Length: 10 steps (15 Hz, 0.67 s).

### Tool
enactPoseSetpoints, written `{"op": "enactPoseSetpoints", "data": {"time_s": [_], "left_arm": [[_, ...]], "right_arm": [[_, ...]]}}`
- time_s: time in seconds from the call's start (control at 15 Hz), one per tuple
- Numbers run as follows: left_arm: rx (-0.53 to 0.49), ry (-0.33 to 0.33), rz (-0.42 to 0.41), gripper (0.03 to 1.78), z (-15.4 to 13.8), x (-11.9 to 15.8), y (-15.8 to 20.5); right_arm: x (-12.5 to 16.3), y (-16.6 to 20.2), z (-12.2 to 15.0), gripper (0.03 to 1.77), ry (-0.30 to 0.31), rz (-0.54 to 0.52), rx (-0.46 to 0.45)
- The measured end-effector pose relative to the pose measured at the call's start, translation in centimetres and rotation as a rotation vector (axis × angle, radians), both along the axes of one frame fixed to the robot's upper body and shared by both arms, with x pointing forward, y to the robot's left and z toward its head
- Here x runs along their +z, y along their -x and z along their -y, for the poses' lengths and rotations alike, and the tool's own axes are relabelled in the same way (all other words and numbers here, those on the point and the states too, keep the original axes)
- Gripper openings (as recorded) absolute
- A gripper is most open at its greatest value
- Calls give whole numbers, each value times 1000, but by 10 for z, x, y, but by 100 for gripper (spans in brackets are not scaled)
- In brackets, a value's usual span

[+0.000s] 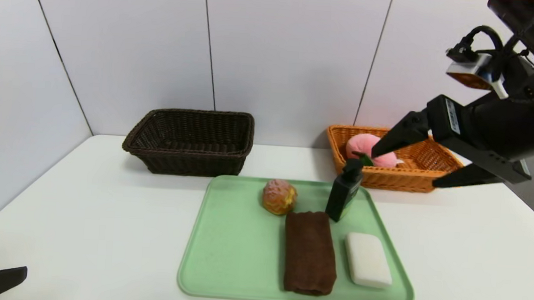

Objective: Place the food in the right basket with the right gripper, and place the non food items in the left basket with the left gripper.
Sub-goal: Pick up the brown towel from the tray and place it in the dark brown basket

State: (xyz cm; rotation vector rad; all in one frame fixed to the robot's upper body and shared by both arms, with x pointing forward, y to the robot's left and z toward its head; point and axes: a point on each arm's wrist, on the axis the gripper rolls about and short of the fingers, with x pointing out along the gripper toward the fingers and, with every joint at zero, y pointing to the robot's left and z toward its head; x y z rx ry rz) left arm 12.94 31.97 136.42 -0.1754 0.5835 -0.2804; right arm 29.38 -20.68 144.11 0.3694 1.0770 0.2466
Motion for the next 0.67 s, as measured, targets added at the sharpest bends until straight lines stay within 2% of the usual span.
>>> {"op": "enactPoseSetpoints", "data": {"time_s": [0.13, 0.27, 0.4, 0.67], "left_arm": [[0, -2, -7, 169, 0, -1, -1], [0, -1, -2, 169, 0, -1, 0], [0, 3, 6, 169, -1, -1, 3], [0, 10, 28, 169, -3, 1, 8]], "right_arm": [[-6, 16, -18, 169, -3, -99, 57], [-16, 19, -38, 170, 22, -143, 99], [-30, 15, -58, 170, 73, -173, 123], [-56, -1, -86, 170, 170, -192, 114]]}}
